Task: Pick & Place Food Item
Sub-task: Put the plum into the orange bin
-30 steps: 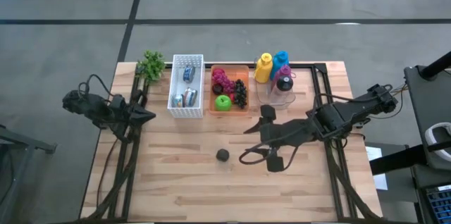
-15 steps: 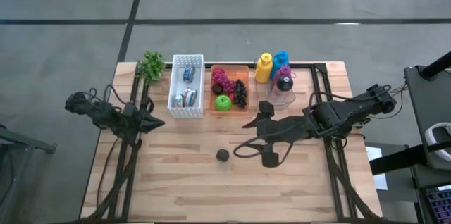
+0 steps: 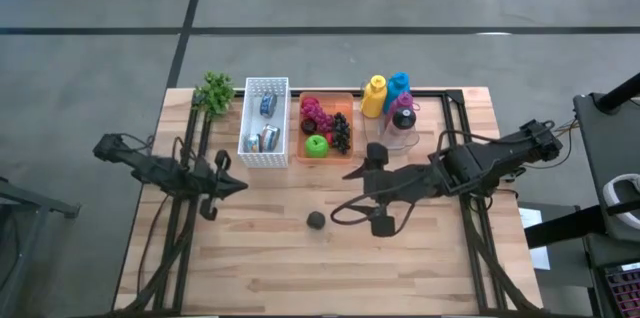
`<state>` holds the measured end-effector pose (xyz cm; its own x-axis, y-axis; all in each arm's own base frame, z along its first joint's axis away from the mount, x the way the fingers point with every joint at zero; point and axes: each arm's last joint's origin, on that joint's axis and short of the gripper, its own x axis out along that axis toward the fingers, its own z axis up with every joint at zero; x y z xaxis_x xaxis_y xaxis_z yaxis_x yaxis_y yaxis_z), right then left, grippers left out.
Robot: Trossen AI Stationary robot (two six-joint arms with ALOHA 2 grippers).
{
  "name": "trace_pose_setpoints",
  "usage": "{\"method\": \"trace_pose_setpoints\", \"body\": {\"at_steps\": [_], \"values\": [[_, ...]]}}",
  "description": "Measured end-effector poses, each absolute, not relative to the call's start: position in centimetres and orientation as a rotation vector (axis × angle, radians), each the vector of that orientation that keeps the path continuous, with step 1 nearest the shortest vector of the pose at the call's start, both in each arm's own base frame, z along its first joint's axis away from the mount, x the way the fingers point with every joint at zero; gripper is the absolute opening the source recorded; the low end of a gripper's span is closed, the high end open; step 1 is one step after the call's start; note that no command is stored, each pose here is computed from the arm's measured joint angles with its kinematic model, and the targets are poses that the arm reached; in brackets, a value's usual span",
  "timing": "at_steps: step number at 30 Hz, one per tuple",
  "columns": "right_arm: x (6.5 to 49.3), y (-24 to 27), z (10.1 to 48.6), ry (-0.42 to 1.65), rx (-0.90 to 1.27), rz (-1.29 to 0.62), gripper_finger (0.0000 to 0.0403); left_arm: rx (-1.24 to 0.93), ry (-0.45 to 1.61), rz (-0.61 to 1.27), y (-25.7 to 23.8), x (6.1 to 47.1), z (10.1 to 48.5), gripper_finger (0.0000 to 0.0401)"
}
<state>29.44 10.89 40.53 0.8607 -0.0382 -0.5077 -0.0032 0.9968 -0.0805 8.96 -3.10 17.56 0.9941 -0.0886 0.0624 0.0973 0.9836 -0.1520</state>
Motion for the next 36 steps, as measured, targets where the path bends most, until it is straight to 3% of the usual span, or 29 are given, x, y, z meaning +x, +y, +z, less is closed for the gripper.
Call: {"method": "trace_pose_setpoints", "body": {"at_steps": [16,36], "values": [[29.8,11.3,36.5,0.648,-0.010,0.025,0.0290,-0.151,-0.045,-0.096,-3.2,9.1,17.0,0.0010],[31.2,11.1,28.3,0.531,0.022,0.083,0.0324,-0.151,-0.042,-0.096,-3.2,9.1,17.0,0.0010]]}}
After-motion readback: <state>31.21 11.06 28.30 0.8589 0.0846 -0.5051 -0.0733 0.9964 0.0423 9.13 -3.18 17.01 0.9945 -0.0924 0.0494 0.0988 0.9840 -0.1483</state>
